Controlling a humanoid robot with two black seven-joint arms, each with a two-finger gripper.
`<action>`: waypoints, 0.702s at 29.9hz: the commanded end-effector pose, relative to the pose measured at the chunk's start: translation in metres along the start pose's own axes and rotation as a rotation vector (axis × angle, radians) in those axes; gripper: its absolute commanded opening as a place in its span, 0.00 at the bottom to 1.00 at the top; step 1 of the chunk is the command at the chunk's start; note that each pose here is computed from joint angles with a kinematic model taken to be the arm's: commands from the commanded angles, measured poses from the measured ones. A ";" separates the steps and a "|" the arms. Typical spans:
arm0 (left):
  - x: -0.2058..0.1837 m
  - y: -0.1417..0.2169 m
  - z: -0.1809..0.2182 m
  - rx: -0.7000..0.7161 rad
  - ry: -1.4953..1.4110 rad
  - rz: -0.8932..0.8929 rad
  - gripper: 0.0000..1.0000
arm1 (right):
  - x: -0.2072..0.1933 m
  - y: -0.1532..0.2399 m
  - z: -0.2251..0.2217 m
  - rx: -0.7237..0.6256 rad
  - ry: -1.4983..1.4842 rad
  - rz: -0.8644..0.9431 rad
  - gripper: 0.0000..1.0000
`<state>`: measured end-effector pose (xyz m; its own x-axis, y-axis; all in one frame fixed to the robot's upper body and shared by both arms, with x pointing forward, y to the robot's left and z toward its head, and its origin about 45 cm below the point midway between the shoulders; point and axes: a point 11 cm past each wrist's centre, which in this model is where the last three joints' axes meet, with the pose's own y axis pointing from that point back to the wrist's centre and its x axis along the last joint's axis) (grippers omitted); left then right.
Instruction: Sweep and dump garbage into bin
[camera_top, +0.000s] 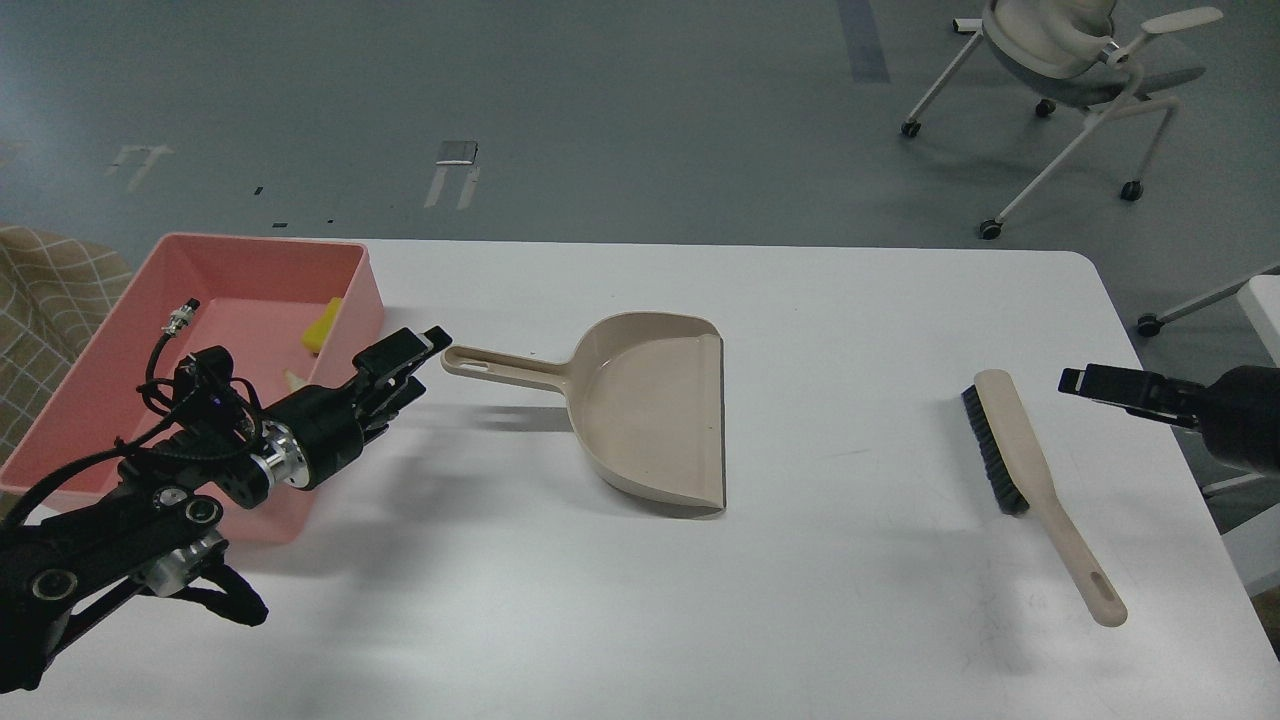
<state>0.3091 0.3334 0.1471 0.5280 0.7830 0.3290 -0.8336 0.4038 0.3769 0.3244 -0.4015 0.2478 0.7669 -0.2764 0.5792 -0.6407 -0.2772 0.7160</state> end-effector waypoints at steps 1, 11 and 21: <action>-0.004 0.008 -0.001 0.003 0.008 -0.009 0.91 | 0.015 0.007 -0.002 0.010 -0.013 0.047 0.99; -0.004 0.012 0.030 -0.066 -0.007 -0.018 0.91 | 0.046 0.021 -0.007 0.037 -0.041 0.145 1.00; 0.046 0.016 0.076 -0.165 -0.072 0.077 0.94 | 0.071 0.024 -0.025 0.192 -0.215 0.231 1.00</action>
<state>0.3230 0.3340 0.2152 0.4872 0.7851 0.3824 -0.8729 0.4258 0.2381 0.3577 -0.4098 0.3087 0.6141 -0.4782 0.6279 -0.7875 -0.3179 0.5280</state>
